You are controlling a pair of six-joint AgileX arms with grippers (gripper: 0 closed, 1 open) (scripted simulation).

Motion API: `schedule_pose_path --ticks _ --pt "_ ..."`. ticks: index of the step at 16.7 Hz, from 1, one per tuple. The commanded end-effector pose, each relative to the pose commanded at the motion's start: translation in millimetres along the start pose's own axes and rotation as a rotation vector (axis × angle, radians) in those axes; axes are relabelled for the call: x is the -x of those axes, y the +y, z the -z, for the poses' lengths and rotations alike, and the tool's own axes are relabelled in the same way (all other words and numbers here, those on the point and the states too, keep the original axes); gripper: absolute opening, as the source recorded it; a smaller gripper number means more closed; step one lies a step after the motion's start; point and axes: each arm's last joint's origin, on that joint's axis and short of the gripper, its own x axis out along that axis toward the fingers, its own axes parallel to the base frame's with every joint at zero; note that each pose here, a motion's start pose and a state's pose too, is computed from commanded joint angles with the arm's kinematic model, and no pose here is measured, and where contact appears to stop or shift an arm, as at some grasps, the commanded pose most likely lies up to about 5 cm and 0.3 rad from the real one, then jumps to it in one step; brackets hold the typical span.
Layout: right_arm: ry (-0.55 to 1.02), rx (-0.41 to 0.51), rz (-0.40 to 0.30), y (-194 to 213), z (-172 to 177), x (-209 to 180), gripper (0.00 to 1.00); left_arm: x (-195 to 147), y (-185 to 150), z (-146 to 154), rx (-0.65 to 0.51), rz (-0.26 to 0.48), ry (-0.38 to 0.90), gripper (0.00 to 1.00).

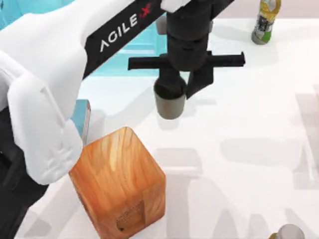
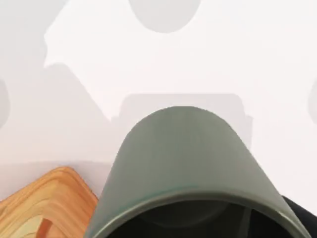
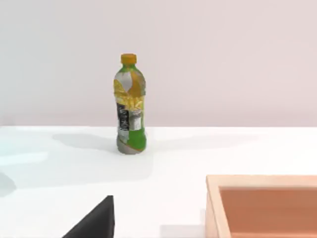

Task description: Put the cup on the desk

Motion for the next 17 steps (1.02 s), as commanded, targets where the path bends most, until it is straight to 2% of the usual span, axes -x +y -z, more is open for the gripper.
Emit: schedule_pose_path --ticks 2,4,11,17 --pt "0.0 0.0 0.0 0.0 0.0 0.0 1.0 -5.9 -24.2 16.6 0.0 -0.017 0.02 0.0" --pt "0.0 0.0 0.0 0.0 0.0 0.0 1.0 -9.4 -31.9 22.6 0.0 -0.029 0.031 0.0" --pt "0.0 0.0 0.0 0.0 0.0 0.0 1.0 -15.8 -31.5 21.1 -0.003 -0.022 0.024 0.0" --pt "0.0 0.0 0.0 0.0 0.0 0.0 1.0 -61.1 -26.3 22.8 0.0 -0.051 0.069 0.0"
